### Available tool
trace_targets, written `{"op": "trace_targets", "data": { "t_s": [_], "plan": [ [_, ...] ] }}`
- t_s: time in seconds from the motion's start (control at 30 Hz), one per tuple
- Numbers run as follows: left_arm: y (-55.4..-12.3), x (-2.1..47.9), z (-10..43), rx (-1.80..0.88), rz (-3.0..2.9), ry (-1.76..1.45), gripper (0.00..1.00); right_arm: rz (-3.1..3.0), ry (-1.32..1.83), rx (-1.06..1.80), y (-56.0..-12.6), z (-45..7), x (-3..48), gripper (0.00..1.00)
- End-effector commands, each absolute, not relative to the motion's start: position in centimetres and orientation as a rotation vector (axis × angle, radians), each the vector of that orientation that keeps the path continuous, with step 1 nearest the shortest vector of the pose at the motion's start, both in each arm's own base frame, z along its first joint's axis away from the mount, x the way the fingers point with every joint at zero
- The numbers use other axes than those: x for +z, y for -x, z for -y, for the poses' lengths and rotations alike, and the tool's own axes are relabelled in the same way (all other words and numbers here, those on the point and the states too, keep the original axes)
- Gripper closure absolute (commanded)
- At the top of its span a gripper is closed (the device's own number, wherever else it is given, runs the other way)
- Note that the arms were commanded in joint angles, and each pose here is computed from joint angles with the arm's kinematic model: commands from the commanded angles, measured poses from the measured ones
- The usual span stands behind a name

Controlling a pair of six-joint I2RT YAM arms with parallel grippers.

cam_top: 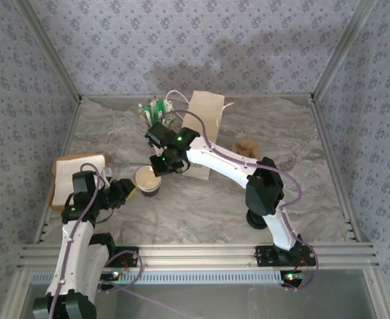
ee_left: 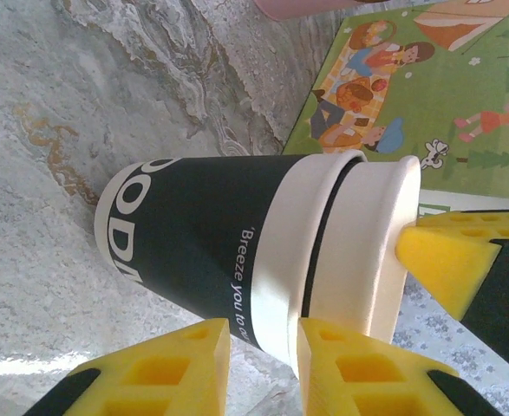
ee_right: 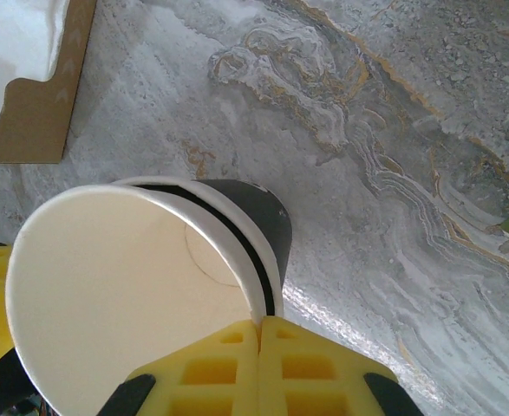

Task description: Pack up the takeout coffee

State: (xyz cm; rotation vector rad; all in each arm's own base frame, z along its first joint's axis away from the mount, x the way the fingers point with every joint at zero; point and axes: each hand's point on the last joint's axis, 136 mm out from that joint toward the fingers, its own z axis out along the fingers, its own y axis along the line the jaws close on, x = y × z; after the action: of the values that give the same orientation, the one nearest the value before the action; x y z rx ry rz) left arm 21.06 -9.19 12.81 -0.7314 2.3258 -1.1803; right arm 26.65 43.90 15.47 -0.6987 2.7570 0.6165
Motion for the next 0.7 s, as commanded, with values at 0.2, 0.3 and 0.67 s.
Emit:
{"op": "trace_targets", "data": {
  "t_s": [0.2,0.3,0.67],
  "plan": [
    [-21.2,13.8,9.4,-1.182,-2.317,0.680,0.68,-2.758,0.672,0.664,-26.3,-43.6,17.0,1.00],
    [-21.3,13.7,9.5,-1.197,-2.312,0.677,0.66,-2.759,0.679,0.685,-26.1,-43.8,16.9,1.00],
    [-21.4,13.0,9.4,-1.189,-2.323,0.691,0.66,-2.762,0.669,0.789,-25.7,-44.4,17.5,1.00]
  ]
}}
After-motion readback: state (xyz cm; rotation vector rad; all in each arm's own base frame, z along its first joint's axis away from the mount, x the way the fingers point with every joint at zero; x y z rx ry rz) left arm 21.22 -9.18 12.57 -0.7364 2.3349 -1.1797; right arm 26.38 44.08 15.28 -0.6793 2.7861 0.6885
